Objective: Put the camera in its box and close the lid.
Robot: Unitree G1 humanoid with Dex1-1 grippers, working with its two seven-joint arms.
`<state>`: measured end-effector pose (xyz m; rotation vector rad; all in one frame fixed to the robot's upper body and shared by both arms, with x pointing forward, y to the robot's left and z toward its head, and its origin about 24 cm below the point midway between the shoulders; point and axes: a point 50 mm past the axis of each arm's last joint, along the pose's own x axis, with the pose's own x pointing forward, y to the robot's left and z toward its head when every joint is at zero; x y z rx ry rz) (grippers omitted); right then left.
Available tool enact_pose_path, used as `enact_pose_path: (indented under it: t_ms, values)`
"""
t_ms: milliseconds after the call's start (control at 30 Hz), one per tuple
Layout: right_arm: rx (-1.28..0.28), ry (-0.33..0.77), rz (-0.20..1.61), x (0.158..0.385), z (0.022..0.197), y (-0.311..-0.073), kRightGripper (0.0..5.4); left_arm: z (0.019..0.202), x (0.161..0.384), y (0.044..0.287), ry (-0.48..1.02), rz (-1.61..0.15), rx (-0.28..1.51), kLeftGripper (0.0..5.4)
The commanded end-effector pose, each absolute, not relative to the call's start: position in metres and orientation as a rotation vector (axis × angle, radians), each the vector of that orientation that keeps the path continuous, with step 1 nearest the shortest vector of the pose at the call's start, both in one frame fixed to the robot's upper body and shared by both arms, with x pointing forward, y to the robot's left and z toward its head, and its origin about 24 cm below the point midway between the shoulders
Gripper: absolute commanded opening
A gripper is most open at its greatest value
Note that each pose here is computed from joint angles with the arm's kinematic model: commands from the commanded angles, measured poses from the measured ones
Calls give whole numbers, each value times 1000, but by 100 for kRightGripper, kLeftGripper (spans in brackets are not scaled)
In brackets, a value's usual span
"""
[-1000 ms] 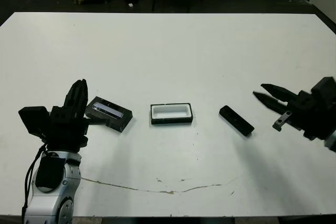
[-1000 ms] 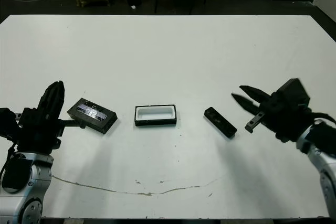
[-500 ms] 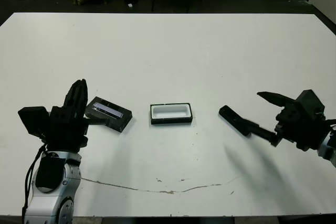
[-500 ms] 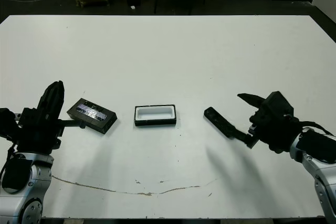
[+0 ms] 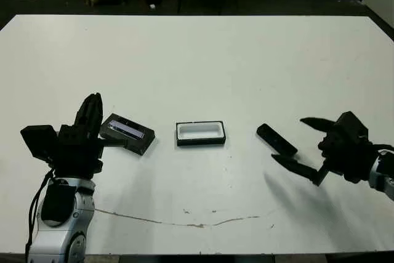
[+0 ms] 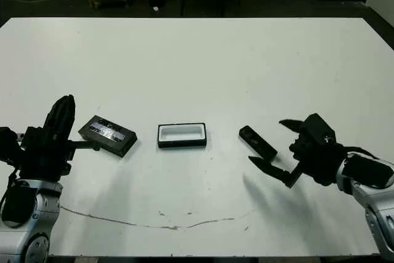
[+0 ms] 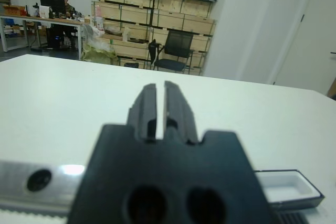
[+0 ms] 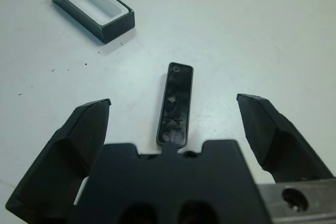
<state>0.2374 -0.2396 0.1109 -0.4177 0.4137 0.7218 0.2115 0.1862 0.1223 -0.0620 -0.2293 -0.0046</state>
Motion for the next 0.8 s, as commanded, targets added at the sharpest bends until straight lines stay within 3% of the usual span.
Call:
enact_pose_path:
  t_ms: [33, 800]
  values:
    - [-402, 473, 718, 239, 104, -243, 539, 117, 210, 189, -197, 4, -57, 0]
    - [-319, 607, 715, 239, 74, -243, 539, 116, 209, 189, -189, 6, -65, 0]
